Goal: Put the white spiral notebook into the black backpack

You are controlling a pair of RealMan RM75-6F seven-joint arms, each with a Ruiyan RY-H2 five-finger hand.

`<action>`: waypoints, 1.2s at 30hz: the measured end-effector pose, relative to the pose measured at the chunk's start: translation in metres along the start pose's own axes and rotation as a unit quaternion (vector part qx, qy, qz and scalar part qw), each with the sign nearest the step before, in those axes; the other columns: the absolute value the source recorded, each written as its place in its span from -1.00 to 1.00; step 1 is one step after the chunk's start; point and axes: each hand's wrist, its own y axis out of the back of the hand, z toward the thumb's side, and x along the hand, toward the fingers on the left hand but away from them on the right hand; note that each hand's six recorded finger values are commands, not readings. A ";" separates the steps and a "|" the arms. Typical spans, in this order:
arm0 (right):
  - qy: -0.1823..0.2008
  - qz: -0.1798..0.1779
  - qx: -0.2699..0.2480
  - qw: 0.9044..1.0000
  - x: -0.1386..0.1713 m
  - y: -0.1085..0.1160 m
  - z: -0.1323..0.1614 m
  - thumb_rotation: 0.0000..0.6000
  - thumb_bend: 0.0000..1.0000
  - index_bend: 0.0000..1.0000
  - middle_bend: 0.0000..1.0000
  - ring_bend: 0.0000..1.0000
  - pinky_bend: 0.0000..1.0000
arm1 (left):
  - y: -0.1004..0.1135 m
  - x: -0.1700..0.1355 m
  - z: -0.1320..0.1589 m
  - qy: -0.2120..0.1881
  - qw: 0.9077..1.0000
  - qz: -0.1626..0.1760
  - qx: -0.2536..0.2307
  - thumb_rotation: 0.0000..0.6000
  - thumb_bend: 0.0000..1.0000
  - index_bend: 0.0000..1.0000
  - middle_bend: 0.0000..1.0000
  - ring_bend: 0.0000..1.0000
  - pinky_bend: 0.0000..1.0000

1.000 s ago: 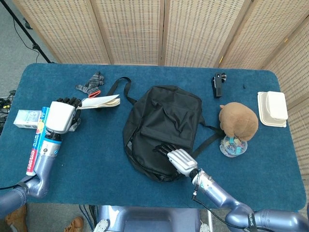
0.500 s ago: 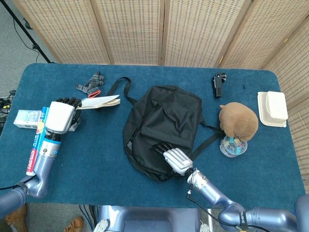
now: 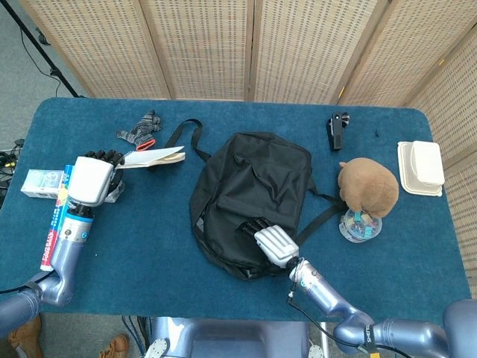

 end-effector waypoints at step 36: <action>-0.025 -0.104 -0.028 0.994 -0.011 0.051 -0.019 1.00 0.38 0.05 0.13 0.03 0.32 | 0.008 -0.014 -0.004 -0.017 0.999 0.032 -0.039 1.00 0.06 0.58 0.29 0.24 0.39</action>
